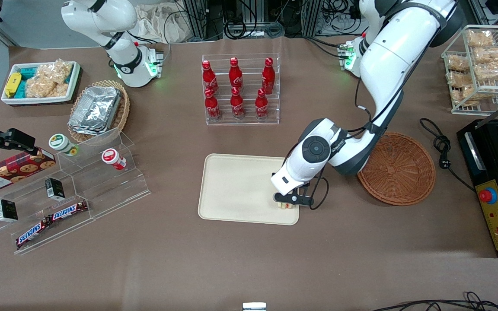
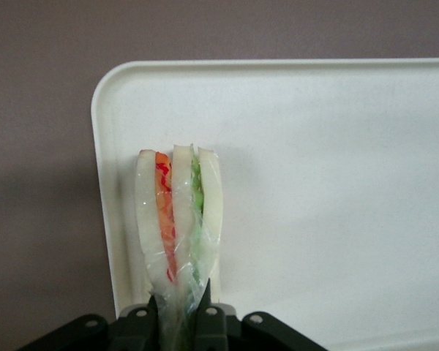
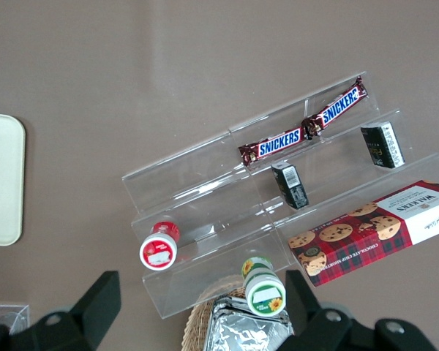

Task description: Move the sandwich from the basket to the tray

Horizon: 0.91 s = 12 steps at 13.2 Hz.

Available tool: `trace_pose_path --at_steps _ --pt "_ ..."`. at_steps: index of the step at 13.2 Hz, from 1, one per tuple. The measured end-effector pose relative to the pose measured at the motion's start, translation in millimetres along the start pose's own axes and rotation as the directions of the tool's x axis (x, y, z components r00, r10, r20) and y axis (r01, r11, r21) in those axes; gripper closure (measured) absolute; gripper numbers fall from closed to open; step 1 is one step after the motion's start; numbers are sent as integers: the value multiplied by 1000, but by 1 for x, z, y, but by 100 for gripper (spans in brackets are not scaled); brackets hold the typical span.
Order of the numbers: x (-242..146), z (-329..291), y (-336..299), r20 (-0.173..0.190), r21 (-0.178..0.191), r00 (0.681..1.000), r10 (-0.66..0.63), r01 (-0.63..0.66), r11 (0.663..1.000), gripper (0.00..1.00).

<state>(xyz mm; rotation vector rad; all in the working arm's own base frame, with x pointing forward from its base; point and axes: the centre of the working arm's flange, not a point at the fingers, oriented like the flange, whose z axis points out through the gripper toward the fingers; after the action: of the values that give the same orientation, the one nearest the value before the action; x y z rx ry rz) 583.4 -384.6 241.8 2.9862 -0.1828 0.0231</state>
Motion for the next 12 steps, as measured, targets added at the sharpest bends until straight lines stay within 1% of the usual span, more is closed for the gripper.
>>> trace_pose_path --at_steps 1,3,4,5,7,8,9,10,11,12 --pt "0 2 -2 3 2 1000 -12 12 1000 68" --pt "3 0 -4 -2 2 997 -78 78 997 46" --pt "6 -3 -5 -5 2 993 -119 119 993 37" --pt "7 -7 -6 -1 9 988 -154 154 988 26" --pt "7 -23 -7 18 46 981 -191 190 981 4" --pt "8 -37 -7 20 64 980 -197 195 979 0" --pt "8 -56 -8 11 80 979 -202 200 977 1" --pt "11 -78 -12 -12 92 978 -211 211 973 1" --pt "15 -103 -20 -45 102 974 -222 226 969 1" --pt "18 -126 -30 -70 117 970 -235 242 963 1"
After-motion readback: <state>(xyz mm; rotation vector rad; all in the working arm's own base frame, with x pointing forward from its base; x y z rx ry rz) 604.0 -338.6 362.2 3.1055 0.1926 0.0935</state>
